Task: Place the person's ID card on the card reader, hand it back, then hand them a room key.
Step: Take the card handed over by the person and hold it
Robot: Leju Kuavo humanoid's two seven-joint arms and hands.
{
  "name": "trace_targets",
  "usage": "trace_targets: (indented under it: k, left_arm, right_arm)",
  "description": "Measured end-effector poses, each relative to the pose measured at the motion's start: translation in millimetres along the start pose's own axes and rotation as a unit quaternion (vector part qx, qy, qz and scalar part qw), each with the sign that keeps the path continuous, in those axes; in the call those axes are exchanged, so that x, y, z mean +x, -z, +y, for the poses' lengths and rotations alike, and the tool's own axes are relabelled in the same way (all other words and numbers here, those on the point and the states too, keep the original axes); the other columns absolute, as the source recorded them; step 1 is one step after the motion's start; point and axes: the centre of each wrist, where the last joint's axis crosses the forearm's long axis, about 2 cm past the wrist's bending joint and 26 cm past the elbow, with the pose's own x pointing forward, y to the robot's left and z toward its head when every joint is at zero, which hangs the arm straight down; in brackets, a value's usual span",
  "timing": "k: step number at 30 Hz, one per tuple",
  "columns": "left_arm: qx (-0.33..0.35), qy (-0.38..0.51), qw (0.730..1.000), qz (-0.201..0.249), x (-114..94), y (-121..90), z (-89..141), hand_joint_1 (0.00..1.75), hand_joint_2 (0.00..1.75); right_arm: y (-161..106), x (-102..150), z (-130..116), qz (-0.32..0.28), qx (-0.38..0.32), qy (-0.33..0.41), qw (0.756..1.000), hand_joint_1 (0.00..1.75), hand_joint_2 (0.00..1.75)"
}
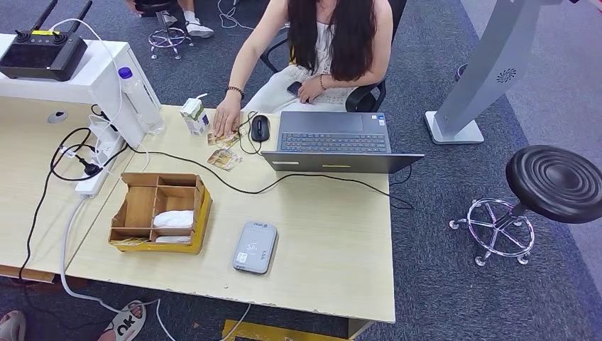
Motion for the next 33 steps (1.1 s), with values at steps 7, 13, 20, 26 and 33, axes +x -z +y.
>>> trace_targets:
  k: [7, 13, 20, 26, 33]
  left_arm:
    - [0.029, -0.099, 0.993, -0.06, 5.4, 2.2, 3.8, 0.0, 0.87]
    - [0.055, -0.17, 0.976, -0.127, 8.4, 4.1, 2.0, 0.0, 1.75]
    - [0.056, -0.243, 0.945, -0.21, 14.2, 5.2, -1.4, 0.0, 1.75]
    - [0.022, -0.286, 0.913, -0.29, 31.9, 7.9, -3.9, 0.0, 1.75]
    - [-0.018, -0.31, 0.866, -0.392, 60.4, 7.1, 2.5, 0.0, 1.75]
  right_arm:
    - [3.7, 8.7, 4.5, -0.041, -0.014, 0.017, 0.999, 0.0, 0.87]
    - [6.4, 15.3, 6.6, -0.083, -0.026, 0.028, 0.996, 0.0, 1.75]
    - [6.4, 14.6, 5.7, -0.104, -0.04, 0.041, 0.993, 0.0, 1.75]
    - [5.7, 12.3, 4.5, -0.104, -0.049, 0.047, 0.992, 0.0, 0.0]
    - [5.1, 10.4, 3.5, -0.103, -0.056, 0.051, 0.992, 0.0, 0.0]
